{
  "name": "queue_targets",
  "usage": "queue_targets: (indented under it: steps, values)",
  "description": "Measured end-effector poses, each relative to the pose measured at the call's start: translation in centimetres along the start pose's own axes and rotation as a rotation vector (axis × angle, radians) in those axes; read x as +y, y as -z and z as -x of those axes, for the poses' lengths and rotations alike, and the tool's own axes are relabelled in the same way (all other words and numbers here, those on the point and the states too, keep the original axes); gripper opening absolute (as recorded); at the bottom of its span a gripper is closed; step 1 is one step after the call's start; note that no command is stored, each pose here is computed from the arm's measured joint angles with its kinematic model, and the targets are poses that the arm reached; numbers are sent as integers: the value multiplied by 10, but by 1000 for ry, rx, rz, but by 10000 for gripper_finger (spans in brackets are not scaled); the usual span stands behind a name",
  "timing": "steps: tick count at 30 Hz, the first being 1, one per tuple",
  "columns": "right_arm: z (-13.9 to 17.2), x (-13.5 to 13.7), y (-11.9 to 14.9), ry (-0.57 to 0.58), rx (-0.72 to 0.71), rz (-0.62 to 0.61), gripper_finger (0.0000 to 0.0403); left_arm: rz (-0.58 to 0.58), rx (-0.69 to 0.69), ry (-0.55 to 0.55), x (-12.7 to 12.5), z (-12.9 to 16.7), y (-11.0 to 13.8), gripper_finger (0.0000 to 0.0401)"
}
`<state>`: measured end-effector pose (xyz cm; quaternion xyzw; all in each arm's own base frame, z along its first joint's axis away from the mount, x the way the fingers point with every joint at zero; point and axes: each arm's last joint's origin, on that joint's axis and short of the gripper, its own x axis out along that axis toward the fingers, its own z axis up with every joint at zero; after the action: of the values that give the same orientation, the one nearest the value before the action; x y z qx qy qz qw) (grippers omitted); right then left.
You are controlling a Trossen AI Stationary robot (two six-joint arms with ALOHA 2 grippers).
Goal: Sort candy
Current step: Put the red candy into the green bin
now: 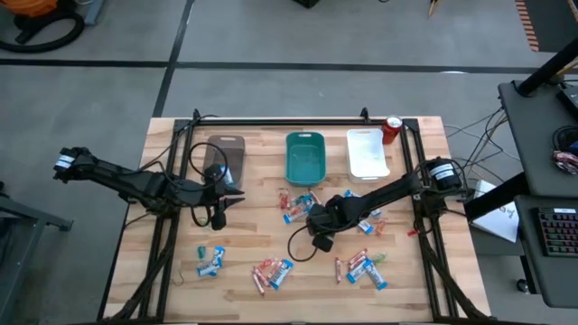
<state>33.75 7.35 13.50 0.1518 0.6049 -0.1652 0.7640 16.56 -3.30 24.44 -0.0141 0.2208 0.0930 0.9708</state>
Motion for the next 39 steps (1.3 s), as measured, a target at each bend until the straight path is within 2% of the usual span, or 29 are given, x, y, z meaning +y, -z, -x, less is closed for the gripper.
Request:
queue_targets:
  steps: [7,11,15,19,23,27,30,34,39]
  values:
    - [8,2,0,-41,-19,39,36,0,0,0,0,0,0,64]
    - [29,6,-7,-132,-131,81,37,5,0,0,0,0,0,64]
    - [49,7,-13,-232,-318,137,37,12,-5,1,0,0,-1,64]
    - [68,2,-16,-317,-564,196,38,14,-7,1,0,0,-1,64]
    - [79,-11,-17,-353,-853,233,38,14,-7,1,0,0,0,64]
    - [92,-24,-19,-410,-1210,259,38,20,-19,4,0,0,-1,64]
    - [94,-35,-18,-413,-1410,262,38,23,-24,5,-1,-1,-2,64]
    - [94,-46,-18,-401,-1544,235,38,26,-15,3,-1,-3,-1,64]
    - [98,-52,-21,-433,-1636,176,38,24,-1,0,-4,-8,0,64]
